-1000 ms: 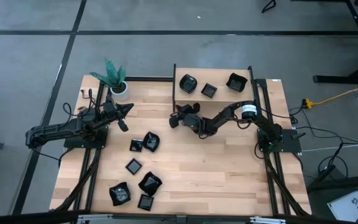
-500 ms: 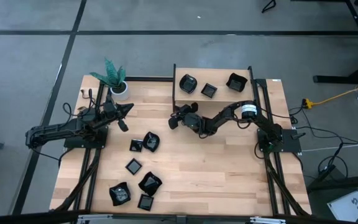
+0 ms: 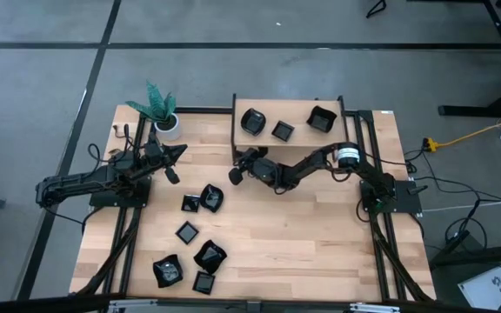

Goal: Pick & Place Mini shaped plates
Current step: Move the shelf to the center of the table

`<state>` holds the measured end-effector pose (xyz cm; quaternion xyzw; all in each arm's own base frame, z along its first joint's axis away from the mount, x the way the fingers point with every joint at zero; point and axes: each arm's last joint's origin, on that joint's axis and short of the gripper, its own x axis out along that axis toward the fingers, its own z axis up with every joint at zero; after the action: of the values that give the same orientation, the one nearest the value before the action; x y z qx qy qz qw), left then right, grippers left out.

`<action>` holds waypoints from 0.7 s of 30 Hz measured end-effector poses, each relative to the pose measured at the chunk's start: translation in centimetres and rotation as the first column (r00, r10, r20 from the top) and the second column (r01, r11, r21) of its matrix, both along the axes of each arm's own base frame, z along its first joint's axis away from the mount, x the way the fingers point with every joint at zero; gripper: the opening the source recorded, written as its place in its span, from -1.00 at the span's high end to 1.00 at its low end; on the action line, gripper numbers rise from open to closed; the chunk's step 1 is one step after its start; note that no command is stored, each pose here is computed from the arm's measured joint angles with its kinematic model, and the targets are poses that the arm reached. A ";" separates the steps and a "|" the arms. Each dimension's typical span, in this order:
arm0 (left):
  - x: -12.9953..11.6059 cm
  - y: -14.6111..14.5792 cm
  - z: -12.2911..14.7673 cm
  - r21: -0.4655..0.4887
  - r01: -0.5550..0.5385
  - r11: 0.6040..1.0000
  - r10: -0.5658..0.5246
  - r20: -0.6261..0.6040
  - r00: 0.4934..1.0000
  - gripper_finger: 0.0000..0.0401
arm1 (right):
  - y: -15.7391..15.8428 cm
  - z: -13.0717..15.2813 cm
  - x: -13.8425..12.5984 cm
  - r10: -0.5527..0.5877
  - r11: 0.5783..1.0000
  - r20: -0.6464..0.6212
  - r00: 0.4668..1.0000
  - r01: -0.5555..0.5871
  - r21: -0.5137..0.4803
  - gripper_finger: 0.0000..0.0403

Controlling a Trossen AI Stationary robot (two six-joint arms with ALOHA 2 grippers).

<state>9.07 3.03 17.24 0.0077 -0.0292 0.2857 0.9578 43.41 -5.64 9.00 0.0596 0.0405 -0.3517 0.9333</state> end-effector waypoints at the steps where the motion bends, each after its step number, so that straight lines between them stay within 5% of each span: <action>1: 0.0 0.0 0.0 0.000 0.000 1.000 0.000 0.000 1.000 0.98 | 0.1 0.1 0.2 0.009 1.000 0.002 1.000 -0.009 -0.001 0.99; 21: 0.0 0.0 0.0 0.000 0.000 1.000 0.000 0.000 1.000 0.98 | 4.2 -1.6 5.8 0.174 0.984 -0.006 0.985 -0.174 -0.039 0.99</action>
<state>9.07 3.03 17.24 0.0077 -0.0292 0.2857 0.9578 49.18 -1.48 7.41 0.0373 0.0397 -0.2698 0.9614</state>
